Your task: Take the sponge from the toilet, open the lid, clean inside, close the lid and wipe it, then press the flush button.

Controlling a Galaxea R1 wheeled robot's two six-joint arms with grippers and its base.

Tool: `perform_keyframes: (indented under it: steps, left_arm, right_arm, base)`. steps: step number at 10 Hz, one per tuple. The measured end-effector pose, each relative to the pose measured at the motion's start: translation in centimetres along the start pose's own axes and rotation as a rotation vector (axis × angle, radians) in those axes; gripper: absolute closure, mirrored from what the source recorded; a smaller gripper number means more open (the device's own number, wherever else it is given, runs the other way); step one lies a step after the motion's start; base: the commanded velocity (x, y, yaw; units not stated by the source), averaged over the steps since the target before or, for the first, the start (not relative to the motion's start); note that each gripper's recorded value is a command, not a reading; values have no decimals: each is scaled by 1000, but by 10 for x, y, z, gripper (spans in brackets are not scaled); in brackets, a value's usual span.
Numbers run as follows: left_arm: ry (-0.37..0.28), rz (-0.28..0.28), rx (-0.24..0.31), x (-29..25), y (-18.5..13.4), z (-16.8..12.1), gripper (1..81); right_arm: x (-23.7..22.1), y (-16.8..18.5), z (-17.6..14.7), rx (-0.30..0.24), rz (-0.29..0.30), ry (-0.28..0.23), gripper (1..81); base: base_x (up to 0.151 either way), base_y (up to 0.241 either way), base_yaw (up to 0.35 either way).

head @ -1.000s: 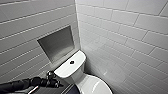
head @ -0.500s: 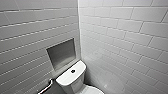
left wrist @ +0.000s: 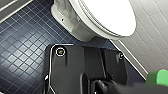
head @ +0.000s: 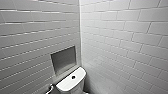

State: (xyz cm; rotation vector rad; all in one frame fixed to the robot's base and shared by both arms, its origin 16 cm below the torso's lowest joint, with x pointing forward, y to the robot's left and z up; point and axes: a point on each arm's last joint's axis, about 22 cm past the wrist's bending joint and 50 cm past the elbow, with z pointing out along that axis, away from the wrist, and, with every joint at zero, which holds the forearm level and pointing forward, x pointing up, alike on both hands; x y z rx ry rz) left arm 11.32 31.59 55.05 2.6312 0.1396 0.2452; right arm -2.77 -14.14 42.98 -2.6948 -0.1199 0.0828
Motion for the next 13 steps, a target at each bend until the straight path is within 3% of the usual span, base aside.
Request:
perform_keyframes:
  steps: [3, 6, 8, 13]
  left_arm:
    - [-43, -12, 58, -63, 2, 63, 811]
    - [-61, -16, 147, -99, -7, 98, 811]
    - [-80, -18, 181, -123, 5, 120, 811]
    - [-121, -49, 193, -176, 57, 154, 811]
  right_arm:
    - [-2, 8, 1, -26, -1, -2, 811]
    - [-1, 13, 5, -61, -1, 1, 811]
    - [-1, 10, 9, -76, -1, 1, 811]
    - [-6, 9, 9, -78, -2, -10, 811]
  base:
    - [0, 0, 0]
    - [0, 0, 0]
    - [0, 0, 0]
    - [0, 0, 0]
